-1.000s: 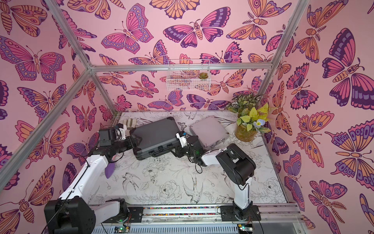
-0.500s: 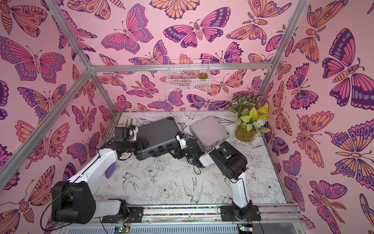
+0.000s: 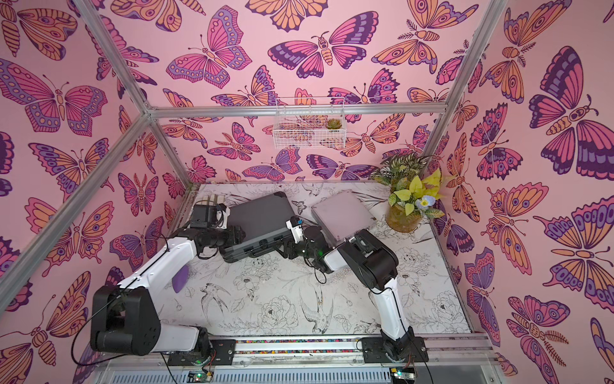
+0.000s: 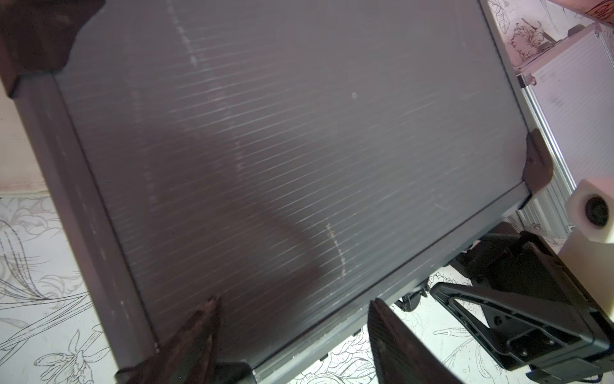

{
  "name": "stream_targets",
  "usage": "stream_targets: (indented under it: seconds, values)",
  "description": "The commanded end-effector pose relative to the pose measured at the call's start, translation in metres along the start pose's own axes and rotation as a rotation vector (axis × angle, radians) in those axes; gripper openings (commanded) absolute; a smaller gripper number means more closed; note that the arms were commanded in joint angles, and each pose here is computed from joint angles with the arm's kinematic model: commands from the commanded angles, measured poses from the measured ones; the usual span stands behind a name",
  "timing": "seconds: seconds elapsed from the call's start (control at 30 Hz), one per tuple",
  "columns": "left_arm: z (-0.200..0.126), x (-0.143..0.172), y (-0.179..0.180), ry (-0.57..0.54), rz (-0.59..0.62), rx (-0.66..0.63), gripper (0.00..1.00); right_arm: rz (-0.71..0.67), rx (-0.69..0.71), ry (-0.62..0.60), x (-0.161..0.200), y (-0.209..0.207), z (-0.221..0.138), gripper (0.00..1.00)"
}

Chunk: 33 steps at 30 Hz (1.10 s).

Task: Open the poker set cases
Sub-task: Open the case lid on the poker set case.

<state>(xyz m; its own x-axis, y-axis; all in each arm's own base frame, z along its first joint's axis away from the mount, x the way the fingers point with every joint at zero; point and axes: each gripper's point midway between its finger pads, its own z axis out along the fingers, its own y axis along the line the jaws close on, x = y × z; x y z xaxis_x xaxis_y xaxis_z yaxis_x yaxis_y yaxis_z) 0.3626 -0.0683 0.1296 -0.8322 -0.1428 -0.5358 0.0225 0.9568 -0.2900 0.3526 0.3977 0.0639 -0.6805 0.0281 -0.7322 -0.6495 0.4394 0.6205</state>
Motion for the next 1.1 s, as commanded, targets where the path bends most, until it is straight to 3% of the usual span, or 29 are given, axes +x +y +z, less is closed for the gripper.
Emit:
stream_targets:
  seconds: [0.0, 0.13, 0.3, 0.63, 0.77, 0.97, 1.07]
  values:
    - [0.008, 0.019, 0.009, 0.082, -0.011, -0.038, 0.72, -0.02, -0.126, -0.009, -0.005, 0.023, 0.006, 0.58]
    - [0.012, 0.024, 0.01, 0.105, -0.024, -0.035, 0.72, -0.006, -0.159, -0.02, -0.004, 0.028, 0.003, 0.56]
    - [0.015, 0.026, 0.01, 0.116, -0.03, -0.034, 0.72, 0.013, -0.149, -0.015, 0.0, 0.025, 0.003, 0.65]
    - [0.018, 0.027, 0.012, 0.128, -0.032, -0.041, 0.72, 0.06, -0.222, 0.005, 0.005, 0.037, -0.002, 0.43]
    - [0.019, 0.028, 0.012, 0.135, -0.036, -0.041, 0.72, 0.082, -0.227, 0.015, 0.011, 0.037, -0.004, 0.5]
    - [0.02, 0.03, 0.013, 0.142, -0.038, -0.043, 0.73, 0.12, -0.26, 0.023, 0.014, 0.04, -0.005, 0.44]
    - [0.019, 0.029, 0.013, 0.14, -0.041, -0.046, 0.75, 0.131, -0.255, 0.018, 0.014, 0.038, -0.005, 0.51]
